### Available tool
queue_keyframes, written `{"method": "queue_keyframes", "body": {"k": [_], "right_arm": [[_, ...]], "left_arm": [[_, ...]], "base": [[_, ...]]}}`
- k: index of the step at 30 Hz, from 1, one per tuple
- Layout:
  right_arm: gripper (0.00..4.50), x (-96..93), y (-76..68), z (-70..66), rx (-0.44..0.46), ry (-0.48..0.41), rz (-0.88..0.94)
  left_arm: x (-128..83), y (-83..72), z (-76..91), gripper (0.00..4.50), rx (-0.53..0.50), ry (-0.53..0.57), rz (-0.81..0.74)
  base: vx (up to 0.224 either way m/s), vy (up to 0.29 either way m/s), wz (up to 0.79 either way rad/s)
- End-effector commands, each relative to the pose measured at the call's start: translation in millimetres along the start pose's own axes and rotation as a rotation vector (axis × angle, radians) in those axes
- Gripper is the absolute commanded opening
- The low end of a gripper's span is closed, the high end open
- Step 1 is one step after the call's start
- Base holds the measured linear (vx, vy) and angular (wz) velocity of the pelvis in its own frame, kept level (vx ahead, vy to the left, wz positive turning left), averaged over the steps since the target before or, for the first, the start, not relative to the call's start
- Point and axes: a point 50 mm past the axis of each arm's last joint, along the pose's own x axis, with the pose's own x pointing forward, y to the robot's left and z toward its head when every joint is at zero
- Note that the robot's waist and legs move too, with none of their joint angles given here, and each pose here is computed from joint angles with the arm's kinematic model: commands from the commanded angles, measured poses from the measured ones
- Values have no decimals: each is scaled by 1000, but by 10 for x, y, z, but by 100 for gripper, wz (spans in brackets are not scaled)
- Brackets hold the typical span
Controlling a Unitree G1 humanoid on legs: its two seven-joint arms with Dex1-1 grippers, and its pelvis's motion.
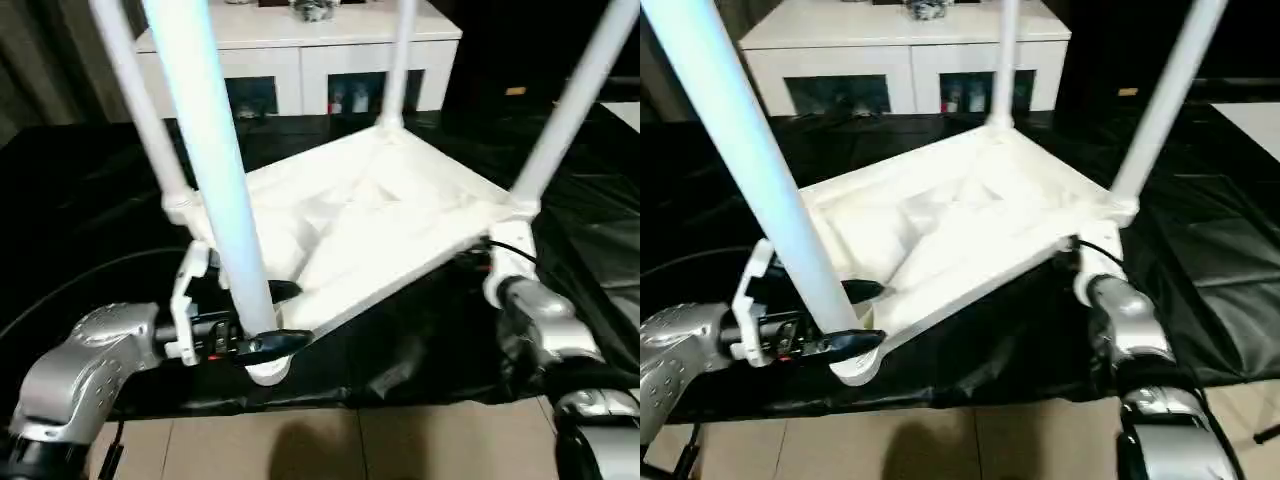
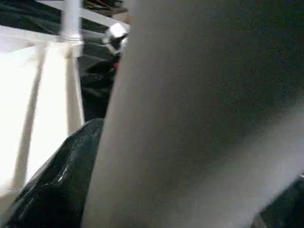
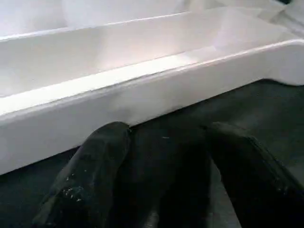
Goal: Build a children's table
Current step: Rotate table base
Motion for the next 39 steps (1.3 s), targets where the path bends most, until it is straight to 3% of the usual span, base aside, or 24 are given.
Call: {"method": "queue_keyframes", "body": {"k": [1, 5, 17, 27, 39], "right_arm": [[319, 77, 207, 134, -29, -40, 96], [319, 130, 437, 180, -55, -53, 182], [319, 167, 780, 165, -78, -63, 305], [319, 179, 941, 164, -83, -71, 354], [319, 147, 1141, 179, -76, -106, 476]], "left_arm": [[80, -27, 68, 449, 33, 3, -45], [210, 13, 120, 449, 71, 4, -73], [579, 65, 188, 449, 114, 7, -177], [941, 272, 211, 449, 229, 6, -84], [1266, 222, 188, 449, 259, -7, -163]], "base": [[0, 0, 0], [0, 0, 0], [0, 0, 0], [0, 0, 0], [0, 0, 0]]}}
